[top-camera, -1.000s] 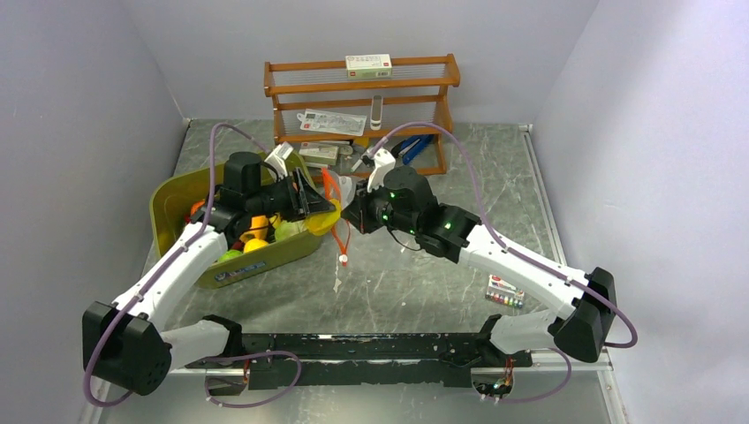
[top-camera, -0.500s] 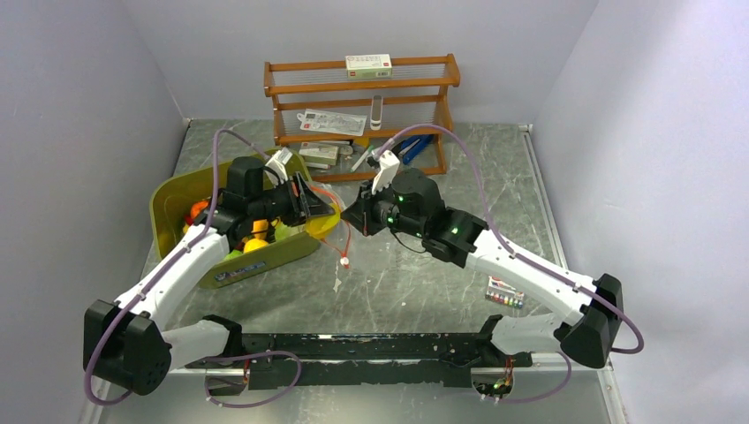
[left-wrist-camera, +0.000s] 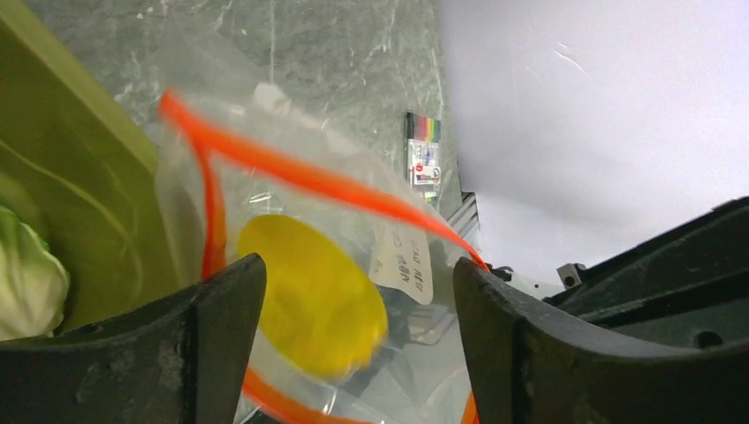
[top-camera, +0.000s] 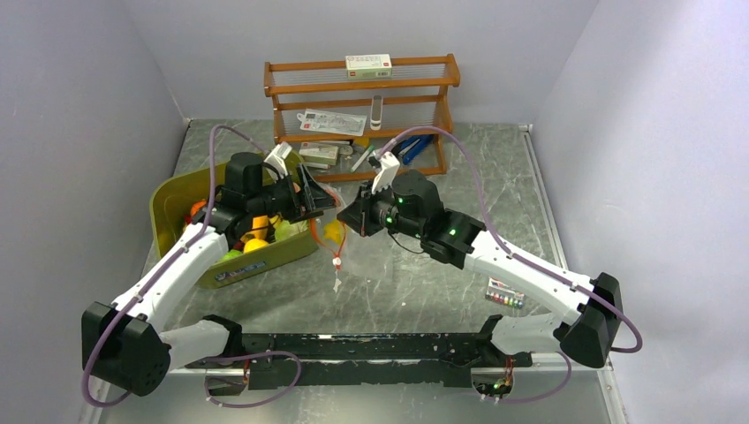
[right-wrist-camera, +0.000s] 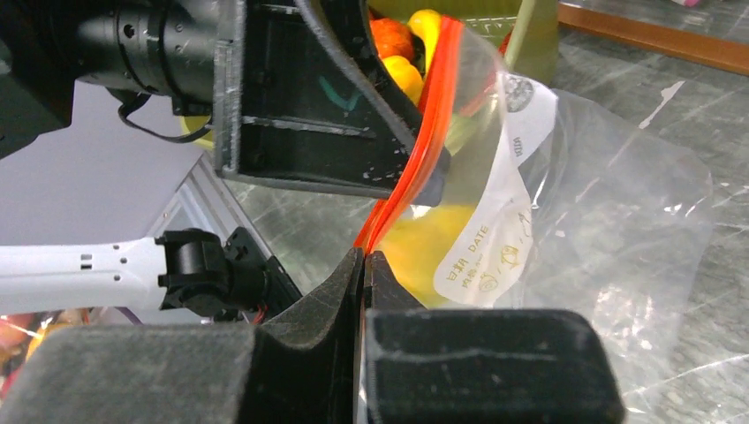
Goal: Place the food in the zip-top bag and seal the zipper
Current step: Place the fake fruit in the zipper food storage bag.
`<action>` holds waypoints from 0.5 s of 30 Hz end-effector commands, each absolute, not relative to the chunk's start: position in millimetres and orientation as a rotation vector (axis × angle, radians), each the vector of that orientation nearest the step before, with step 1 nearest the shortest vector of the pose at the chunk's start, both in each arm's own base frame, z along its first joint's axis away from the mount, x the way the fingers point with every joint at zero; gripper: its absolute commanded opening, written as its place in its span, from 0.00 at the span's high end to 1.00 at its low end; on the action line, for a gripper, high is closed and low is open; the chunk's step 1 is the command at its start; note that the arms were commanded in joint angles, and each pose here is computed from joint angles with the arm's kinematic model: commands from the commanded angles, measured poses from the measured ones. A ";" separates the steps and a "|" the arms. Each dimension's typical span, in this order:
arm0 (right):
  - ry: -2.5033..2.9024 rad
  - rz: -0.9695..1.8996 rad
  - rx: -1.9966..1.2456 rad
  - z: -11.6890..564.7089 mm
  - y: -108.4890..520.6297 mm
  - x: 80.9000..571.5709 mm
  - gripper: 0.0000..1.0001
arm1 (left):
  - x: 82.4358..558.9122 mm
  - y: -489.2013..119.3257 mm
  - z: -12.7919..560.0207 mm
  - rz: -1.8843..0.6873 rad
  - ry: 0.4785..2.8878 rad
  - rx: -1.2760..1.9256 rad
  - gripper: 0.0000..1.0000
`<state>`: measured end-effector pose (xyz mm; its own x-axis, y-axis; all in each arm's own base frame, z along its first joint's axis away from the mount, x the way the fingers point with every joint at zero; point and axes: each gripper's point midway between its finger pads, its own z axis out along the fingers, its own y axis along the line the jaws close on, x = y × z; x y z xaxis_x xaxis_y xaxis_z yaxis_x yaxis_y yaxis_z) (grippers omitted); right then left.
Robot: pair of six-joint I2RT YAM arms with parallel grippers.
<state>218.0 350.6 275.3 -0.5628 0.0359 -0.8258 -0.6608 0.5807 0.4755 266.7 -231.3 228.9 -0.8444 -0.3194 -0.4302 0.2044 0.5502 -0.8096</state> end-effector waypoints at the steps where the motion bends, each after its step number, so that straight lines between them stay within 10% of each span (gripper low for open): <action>1: 1.965 1.016 -0.405 273.0 347.1 226.9 1.00 | 258.1 -239.8 258.7 -1.368 2.146 -0.011 0.21; 15: 1.934 1.000 -0.367 278.1 335.9 227.1 1.00 | 261.7 -193.8 275.0 -0.951 2.190 0.003 0.51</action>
<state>223.2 340.7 262.2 -0.5861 0.0855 -0.8057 -0.5939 0.6310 0.4991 261.1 -220.3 284.3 -0.7642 -0.3130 -0.5639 0.3160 0.5805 -0.7504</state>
